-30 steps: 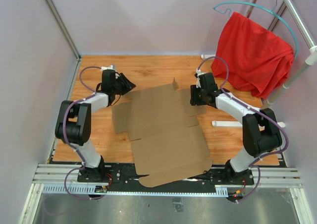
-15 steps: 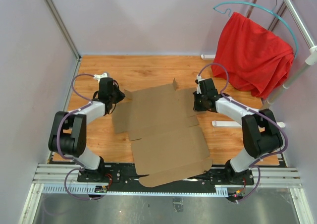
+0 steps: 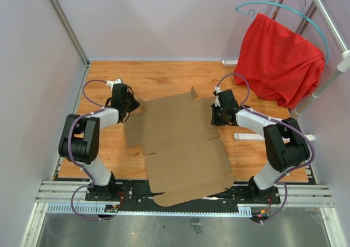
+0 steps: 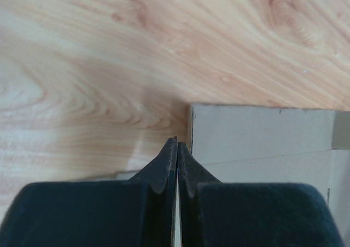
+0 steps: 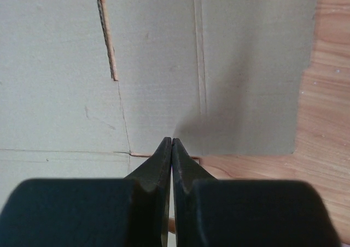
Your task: Fold the paper box
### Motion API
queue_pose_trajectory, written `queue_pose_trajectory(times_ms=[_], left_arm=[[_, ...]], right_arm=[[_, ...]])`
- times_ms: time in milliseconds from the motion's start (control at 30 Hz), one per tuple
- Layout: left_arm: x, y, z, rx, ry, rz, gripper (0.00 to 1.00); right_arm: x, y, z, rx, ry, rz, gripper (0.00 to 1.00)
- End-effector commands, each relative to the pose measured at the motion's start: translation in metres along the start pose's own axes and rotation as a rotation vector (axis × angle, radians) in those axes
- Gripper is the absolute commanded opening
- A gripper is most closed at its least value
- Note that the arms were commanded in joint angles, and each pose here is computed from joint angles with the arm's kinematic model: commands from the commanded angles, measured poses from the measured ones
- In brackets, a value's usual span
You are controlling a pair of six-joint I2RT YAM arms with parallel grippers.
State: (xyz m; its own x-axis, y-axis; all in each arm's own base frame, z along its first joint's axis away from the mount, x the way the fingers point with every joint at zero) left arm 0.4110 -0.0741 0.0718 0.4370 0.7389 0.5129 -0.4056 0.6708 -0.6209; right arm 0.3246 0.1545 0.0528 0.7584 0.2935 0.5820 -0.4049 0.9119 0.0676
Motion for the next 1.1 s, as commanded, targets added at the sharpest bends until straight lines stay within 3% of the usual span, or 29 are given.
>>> queue_pose_trajectory(times_ms=[0,400,800,1067], left_arm=[[0.011,-0.032,-0.011,-0.098,-0.008,-0.027,0.03],[-0.021,-0.070,-0.039,-0.158,0.088,-0.074,0.02],[-0.053,-0.041,-0.072,-0.038,0.173,-0.105,0.04],[-0.045,-0.058,-0.085,-0.050,0.183,-0.142,0.05]], right_arm=[[-0.010,0.008,-0.007,0.023,0.022,-0.005,0.01],[-0.010,0.011,-0.008,0.035,0.025,0.002,0.01],[-0.007,0.013,-0.010,0.051,0.029,-0.004,0.01],[-0.004,0.023,-0.015,0.088,0.022,-0.030,0.01]])
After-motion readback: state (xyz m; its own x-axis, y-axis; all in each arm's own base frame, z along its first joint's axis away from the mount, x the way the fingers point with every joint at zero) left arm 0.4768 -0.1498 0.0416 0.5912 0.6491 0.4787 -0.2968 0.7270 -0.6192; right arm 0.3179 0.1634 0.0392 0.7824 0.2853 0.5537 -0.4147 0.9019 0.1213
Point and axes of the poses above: each gripper's point midway between its finger pads, its own z axis back along the fingers, its own y axis along the line the jaws close on, x = y × z, the point moved 2 cm from there along z, back along the fingers, and after that the axes turned 15 degrees about z, right-handed, at the moved point
